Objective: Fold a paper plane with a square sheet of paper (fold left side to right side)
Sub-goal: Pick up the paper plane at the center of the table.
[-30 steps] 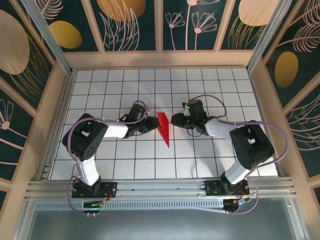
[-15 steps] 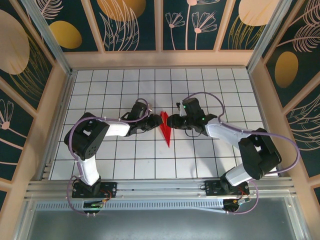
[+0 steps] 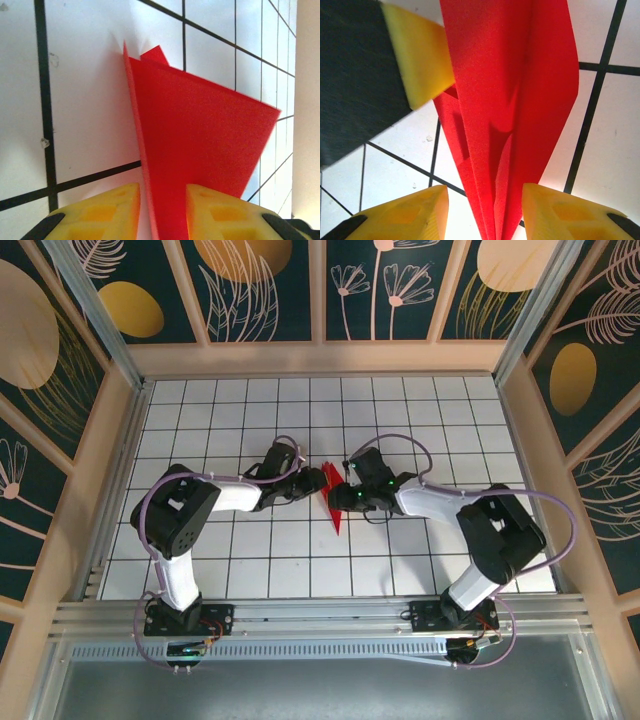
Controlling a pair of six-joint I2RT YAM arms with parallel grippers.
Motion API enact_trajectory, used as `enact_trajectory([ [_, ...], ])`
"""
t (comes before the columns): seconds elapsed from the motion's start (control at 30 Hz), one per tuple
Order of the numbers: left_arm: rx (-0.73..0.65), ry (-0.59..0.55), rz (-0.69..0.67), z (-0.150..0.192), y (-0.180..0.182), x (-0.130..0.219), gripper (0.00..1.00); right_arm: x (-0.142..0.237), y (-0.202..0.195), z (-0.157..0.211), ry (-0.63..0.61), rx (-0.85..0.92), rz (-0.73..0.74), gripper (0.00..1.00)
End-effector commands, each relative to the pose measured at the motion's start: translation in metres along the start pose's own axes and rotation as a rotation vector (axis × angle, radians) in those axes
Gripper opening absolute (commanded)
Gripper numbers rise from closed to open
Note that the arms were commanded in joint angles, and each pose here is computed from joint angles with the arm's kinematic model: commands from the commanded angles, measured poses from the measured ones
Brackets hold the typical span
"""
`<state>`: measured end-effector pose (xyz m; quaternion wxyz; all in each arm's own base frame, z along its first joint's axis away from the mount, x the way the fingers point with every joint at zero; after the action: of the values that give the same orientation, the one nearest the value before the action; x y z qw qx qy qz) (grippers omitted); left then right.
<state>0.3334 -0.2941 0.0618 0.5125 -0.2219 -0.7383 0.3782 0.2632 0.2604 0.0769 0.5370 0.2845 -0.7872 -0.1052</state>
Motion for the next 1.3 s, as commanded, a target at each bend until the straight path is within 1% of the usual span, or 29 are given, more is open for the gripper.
enact_trajectory([
  [0.0, -0.004, 0.015, 0.003, 0.001, -0.003, -0.005, 0.29, -0.003, 0.005, -0.009, -0.014, 0.032, 0.019, 0.43],
  [0.27, -0.005, 0.015, 0.003, 0.001, -0.004, -0.006, 0.29, -0.01, 0.005, -0.011, -0.007, 0.043, 0.044, 0.44],
  [0.5, -0.007, 0.014, -0.003, 0.001, -0.002, -0.005, 0.29, -0.016, -0.001, -0.009, 0.012, 0.049, 0.1, 0.44],
  [0.63, -0.007, 0.014, -0.01, 0.002, -0.001, -0.005, 0.29, -0.014, -0.003, -0.009, 0.01, 0.047, 0.125, 0.39],
  [0.83, -0.011, 0.013, -0.016, 0.002, 0.001, -0.006, 0.29, -0.011, -0.003, -0.008, 0.011, 0.052, 0.134, 0.28],
  [0.93, -0.009, 0.013, -0.022, 0.002, 0.003, -0.006, 0.29, -0.011, -0.004, -0.007, 0.015, 0.052, 0.139, 0.24],
  [1.27, -0.007, 0.014, -0.026, 0.003, 0.004, -0.006, 0.29, -0.021, -0.005, -0.002, 0.043, 0.054, 0.17, 0.23],
])
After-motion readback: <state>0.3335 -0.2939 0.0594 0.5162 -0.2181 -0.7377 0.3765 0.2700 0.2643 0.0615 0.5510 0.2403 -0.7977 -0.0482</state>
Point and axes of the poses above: each hand's point on the last joint's axis, 136 mm out from that joint toward the fingers, its own x axis back along the fingers, its own y axis along the line the jaws close on, z = x × y, the point moved 3 cm from there along x, back along the fingers, and after that the axes turned 5 degrees about x, right-handed, at the moved point
